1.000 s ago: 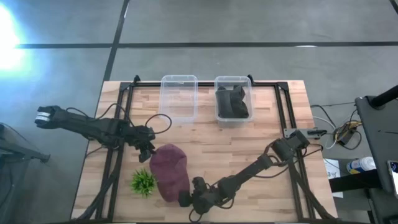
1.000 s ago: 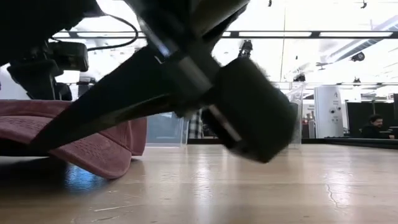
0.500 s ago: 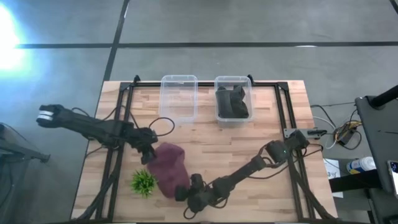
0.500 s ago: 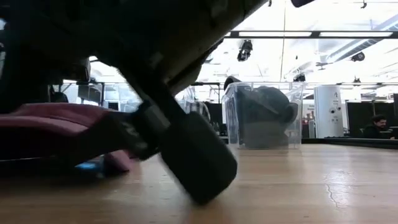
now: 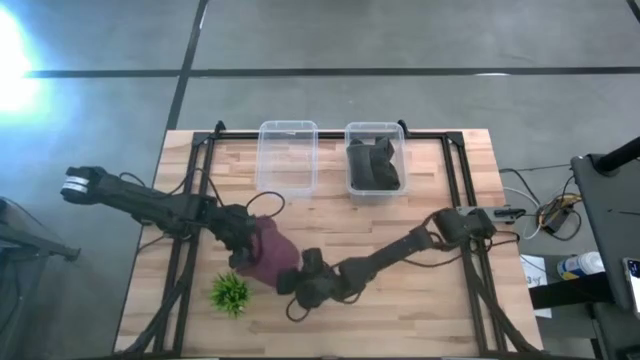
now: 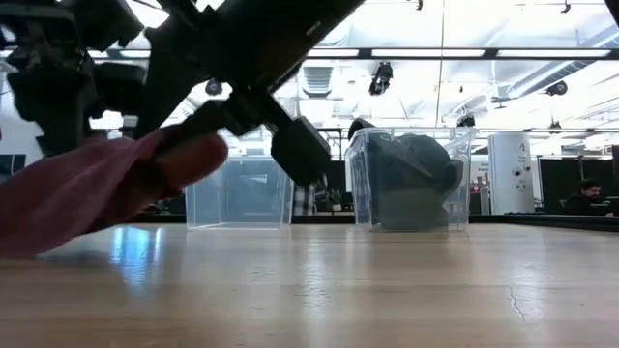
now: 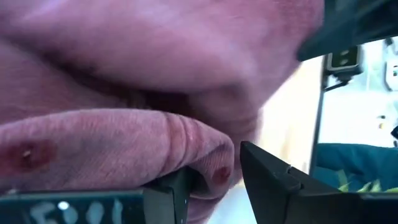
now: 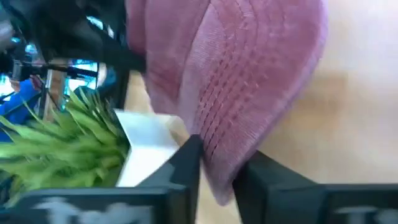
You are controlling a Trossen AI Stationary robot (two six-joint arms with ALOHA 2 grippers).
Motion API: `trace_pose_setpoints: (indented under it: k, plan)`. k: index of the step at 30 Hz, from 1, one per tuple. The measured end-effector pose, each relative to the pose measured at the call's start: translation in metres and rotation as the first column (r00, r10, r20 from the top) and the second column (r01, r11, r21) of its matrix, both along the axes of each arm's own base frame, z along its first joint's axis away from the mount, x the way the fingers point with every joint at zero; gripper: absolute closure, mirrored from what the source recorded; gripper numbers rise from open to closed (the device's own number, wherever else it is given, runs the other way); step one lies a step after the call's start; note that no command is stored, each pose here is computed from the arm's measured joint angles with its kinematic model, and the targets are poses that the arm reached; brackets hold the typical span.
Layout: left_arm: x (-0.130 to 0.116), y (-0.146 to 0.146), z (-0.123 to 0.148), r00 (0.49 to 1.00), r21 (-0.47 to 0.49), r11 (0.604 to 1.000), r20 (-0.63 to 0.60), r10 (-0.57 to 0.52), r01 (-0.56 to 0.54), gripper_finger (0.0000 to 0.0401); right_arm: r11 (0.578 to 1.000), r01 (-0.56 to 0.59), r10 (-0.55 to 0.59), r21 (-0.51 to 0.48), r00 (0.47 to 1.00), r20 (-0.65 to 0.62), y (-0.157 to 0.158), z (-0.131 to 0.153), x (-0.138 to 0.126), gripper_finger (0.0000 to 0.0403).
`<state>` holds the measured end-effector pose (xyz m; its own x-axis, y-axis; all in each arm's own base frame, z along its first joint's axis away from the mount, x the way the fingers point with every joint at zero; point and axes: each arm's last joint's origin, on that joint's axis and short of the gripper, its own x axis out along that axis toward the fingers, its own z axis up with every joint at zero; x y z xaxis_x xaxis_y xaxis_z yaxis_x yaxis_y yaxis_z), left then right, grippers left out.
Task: Pick & Place hat
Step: Put the dark red cap into the left transparent bin
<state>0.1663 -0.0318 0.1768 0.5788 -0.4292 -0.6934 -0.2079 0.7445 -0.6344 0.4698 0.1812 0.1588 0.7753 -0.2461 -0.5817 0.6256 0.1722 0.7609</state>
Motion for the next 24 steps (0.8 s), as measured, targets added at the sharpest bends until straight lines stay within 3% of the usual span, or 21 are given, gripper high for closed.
trace_pose_setpoints:
  k: [4, 8, 13, 17, 21, 24]
  plan:
    - [0.006, -0.001, 0.014, 0.999, -0.008, 1.0, 0.046, 0.0, 0.0, 0.0271, 0.995, -0.054, 0.053, -0.089, 0.999, -0.011, -0.016, 0.019, 0.003, 0.0384]
    - [0.012, -0.002, 0.041, 0.997, -0.019, 1.0, 0.082, 0.002, -0.001, 0.0271, 0.975, -0.132, 0.122, -0.176, 0.99, -0.063, -0.026, 0.052, -0.008, 0.039]
    - [0.015, -0.002, 0.088, 0.993, -0.069, 0.997, 0.105, 0.047, -0.04, 0.0271, 0.93, -0.2, 0.153, -0.308, 0.974, -0.168, -0.033, 0.111, -0.046, 0.039]
    - [0.013, -0.005, 0.13, 0.985, -0.087, 0.996, 0.168, 0.044, -0.03, 0.0271, 0.888, -0.195, 0.141, -0.416, 0.977, -0.157, -0.04, 0.167, -0.084, 0.039]
    - [0.008, -0.004, 0.173, 0.933, 0.018, 0.994, 0.347, 0.099, -0.112, 0.0271, 0.867, -0.062, 0.009, -0.495, 0.994, -0.109, -0.066, 0.204, -0.11, 0.039]
    - [-0.001, 0.0, 0.202, 0.864, 0.171, 0.952, 0.482, 0.145, -0.255, 0.0271, 0.857, 0.001, -0.069, -0.515, 0.991, -0.113, -0.095, 0.214, -0.113, 0.039]
